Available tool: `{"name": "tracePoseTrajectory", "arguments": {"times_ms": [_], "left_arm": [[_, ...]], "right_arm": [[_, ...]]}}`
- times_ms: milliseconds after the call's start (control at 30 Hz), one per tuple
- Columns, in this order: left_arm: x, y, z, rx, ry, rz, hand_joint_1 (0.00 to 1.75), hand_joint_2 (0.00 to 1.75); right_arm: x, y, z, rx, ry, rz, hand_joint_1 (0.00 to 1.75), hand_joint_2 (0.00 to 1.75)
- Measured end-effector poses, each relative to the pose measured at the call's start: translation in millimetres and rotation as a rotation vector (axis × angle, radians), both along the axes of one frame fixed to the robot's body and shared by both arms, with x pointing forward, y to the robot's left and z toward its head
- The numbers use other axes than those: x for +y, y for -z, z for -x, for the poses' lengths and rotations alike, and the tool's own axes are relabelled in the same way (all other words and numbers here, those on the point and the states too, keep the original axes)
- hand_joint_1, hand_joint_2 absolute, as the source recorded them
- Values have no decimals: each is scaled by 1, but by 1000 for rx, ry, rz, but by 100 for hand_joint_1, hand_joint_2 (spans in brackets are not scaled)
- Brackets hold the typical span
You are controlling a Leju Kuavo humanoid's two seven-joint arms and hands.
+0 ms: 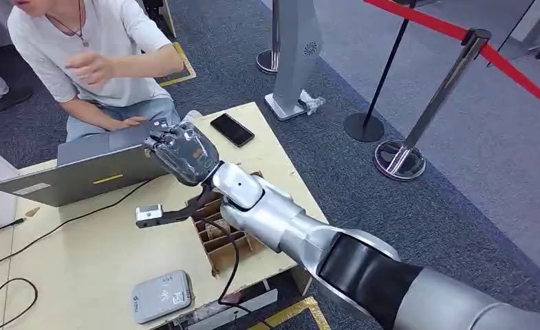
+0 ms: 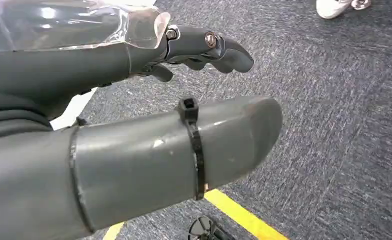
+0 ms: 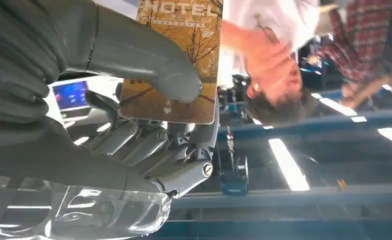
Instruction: Pass the card to the sensor for recognition and then transmit it.
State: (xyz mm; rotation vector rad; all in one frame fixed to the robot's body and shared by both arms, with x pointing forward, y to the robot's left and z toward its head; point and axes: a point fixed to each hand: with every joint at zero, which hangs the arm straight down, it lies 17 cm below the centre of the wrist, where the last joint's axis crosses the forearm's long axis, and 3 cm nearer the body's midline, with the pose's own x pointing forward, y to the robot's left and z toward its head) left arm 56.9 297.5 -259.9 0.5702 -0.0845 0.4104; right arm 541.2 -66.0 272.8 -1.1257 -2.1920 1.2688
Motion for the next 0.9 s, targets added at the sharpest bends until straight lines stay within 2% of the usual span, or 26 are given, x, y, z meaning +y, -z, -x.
{"name": "tracePoseTrajectory", "arguments": {"times_ms": [100,200,300,400,567,700,800,900], "left_arm": [[-2,0,2,4,-14,-1,0,0],[-4,0,3,7,-20,2,0,0],[-5,0,4,12,-25,6,0,0],[-5,0,4,12,-24,8,0,0],[-5,0,1,6,-11,8,0,0],[-5,0,0,2,0,6,0,0],[-6,0,-1,1,2,7,0,0],[-7,0,-2,0,3,8,0,0]], "right_arm": [[7,-21,8,-1,-58,-76,175,175],[21,-38,20,73,-164,-178,175,175],[41,-45,38,241,-329,-295,175,175],[63,-45,65,450,-538,-403,175,175],[86,-31,96,717,-754,-453,175,175],[94,-11,109,844,-822,-449,175,175],[99,12,113,945,-828,-429,175,175],[101,29,113,991,-814,-422,175,175]]}}
